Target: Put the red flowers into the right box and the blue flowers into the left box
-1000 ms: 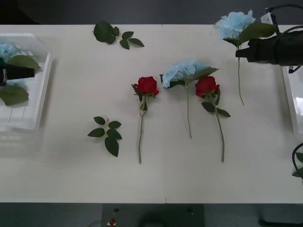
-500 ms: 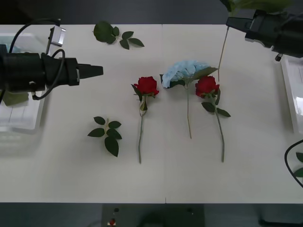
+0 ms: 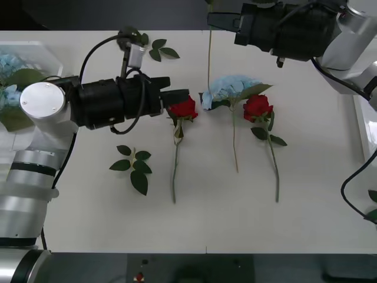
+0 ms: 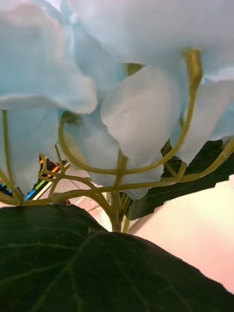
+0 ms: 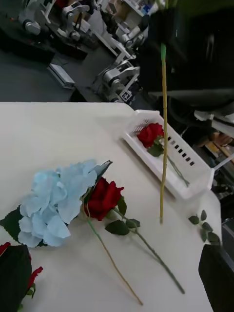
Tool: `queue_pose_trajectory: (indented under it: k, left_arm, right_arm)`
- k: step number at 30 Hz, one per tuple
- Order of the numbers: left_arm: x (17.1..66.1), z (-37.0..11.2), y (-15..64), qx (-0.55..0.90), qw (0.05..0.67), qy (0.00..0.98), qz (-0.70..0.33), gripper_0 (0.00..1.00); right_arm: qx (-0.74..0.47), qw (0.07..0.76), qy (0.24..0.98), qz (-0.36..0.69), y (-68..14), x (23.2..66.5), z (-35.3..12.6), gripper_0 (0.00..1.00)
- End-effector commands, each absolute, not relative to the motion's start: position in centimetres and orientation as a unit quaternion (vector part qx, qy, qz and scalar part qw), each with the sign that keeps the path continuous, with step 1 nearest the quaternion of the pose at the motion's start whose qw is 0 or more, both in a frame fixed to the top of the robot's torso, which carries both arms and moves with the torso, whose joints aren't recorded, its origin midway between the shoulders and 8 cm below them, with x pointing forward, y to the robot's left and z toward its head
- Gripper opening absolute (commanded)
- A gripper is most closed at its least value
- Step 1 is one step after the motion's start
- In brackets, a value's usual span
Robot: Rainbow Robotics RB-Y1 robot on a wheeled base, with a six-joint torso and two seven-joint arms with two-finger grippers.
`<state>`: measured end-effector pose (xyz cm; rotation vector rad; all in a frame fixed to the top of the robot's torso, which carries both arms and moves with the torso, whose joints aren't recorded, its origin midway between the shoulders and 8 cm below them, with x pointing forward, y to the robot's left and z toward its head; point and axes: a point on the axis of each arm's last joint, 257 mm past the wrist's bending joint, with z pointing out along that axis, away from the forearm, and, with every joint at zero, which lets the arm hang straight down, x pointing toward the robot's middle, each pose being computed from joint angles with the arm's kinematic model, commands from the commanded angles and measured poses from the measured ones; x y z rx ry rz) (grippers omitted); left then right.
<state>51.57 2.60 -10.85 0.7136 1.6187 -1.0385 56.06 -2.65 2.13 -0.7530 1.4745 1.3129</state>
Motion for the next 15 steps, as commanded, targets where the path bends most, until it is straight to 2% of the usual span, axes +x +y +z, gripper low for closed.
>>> queue_pose_trajectory:
  k: [1,9,10,11,13,14,15]
  left_arm:
    - [51.0,-9.6,-1.2,0.321,0.549,0.646,-0.423,1.0]
    - [51.5,-9.1,-5.1,0.291,0.576,0.636,-0.424,1.0]
    - [51.6,-9.1,-5.2,0.289,0.577,0.636,-0.423,0.92]
    - [51.6,-9.2,-5.3,0.289,0.577,0.636,-0.423,0.57]
    - [51.5,-9.3,-5.4,0.288,0.575,0.637,-0.426,0.06]
    - [51.5,-9.2,-5.4,0.288,0.575,0.636,-0.426,0.0]
    - [51.5,-9.2,-5.4,0.288,0.575,0.636,-0.426,0.0]
  right_arm:
    - [-0.309,0.513,0.573,0.56,-0.5,55.3,4.5,0.0]
    - [-0.299,0.51,0.566,0.574,0.9,55.0,4.4,0.0]
    - [-0.299,0.51,0.566,0.574,0.9,55.0,4.4,0.0]
    - [-0.298,0.511,0.567,0.574,0.9,55.1,4.4,0.0]
    - [-0.297,0.51,0.567,0.574,0.8,55.1,4.3,0.0]
    - [-0.297,0.51,0.568,0.574,0.8,55.1,4.2,0.0]
    - [-0.296,0.51,0.568,0.574,0.8,55.1,4.1,0.0]
